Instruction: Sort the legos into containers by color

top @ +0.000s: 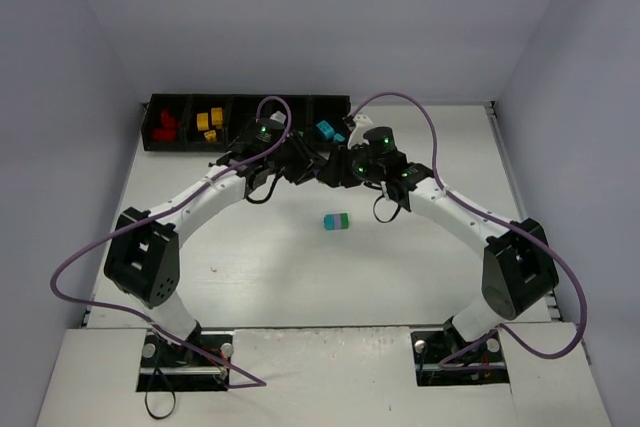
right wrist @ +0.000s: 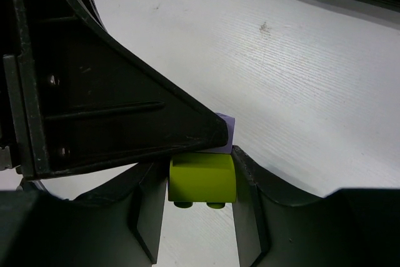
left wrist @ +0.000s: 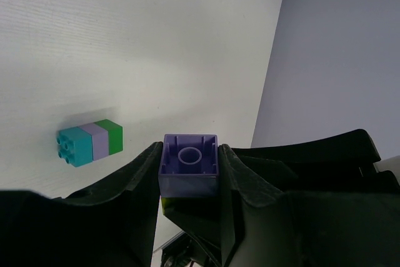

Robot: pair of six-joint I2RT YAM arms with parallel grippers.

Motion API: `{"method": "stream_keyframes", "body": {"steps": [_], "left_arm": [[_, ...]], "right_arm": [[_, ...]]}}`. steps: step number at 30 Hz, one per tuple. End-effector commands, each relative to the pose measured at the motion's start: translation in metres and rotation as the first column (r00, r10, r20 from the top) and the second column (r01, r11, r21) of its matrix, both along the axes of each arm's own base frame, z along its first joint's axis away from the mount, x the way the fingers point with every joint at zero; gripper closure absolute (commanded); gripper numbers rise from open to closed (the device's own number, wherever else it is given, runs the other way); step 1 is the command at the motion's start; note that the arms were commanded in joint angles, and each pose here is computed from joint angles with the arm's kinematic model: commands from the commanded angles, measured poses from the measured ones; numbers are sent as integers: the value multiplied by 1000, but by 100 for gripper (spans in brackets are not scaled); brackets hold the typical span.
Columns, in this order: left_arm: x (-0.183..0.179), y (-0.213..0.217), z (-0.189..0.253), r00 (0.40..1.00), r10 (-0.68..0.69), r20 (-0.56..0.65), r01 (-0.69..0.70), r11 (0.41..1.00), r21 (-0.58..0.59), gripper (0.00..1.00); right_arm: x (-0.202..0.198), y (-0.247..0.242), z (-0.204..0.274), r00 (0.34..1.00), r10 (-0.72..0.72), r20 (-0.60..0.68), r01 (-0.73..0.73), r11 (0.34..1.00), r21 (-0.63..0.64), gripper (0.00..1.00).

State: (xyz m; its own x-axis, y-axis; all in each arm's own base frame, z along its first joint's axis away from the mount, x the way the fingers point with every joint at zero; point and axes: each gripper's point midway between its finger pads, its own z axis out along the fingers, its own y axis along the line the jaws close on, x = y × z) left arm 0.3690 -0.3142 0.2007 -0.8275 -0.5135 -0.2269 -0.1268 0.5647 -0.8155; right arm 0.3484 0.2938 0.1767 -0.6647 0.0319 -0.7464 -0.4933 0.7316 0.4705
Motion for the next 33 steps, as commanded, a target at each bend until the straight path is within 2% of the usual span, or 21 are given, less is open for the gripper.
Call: {"method": "stream_keyframes", "body": {"steps": [1,8,15,17,18,19,21,22,24,25,28,29,31,33], "left_arm": [[10,3,38,994,34,99,-28,998,-59,100],[35,27,37,988,119,100,-113,991,-65,100],[82,80,35,964,231,130,-229,973,-28,100],[99,93,33,958,228,175,-237,971,36,100],[107,109,22,957,207,204,-236,962,135,100],[124,115,26,951,203,231,-247,952,180,100],[138,139,16,949,166,270,-250,915,317,100],[149,155,15,935,194,298,-301,877,374,100],[168,173,13,921,190,339,-335,832,442,100],[182,190,13,907,191,375,-372,781,502,100],[201,215,-7,913,158,377,-375,689,620,95],[209,218,0,907,147,395,-384,674,631,91],[219,223,-16,918,113,381,-360,641,678,86],[229,226,-9,908,84,411,-371,618,693,70]], "right_arm": [[2,1,25,996,-8,91,5,999,43,100],[-18,-6,1,1000,4,29,-5,1000,30,100],[-31,-16,-13,1000,5,0,-5,1000,2,100],[-31,-17,-13,1000,8,5,-8,1000,-4,100],[-32,-17,-15,1000,9,1,-9,1000,-12,100],[-31,-17,-14,1000,9,5,-9,1000,-14,100],[-31,-18,-15,1000,14,5,-14,1000,-24,100],[-31,-18,-15,1000,14,4,-14,1000,-27,100],[-30,-18,-12,1000,16,9,-15,999,-31,100],[-30,-19,-13,1000,17,10,-17,999,-37,100],[-29,-20,-11,1000,11,15,-10,999,-47,100],[-28,-20,-10,1000,11,16,-11,999,-50,100],[-26,-20,-9,1000,9,20,-7,998,-55,100],[-21,-18,-5,1000,7,28,-6,998,-55,100]]}}
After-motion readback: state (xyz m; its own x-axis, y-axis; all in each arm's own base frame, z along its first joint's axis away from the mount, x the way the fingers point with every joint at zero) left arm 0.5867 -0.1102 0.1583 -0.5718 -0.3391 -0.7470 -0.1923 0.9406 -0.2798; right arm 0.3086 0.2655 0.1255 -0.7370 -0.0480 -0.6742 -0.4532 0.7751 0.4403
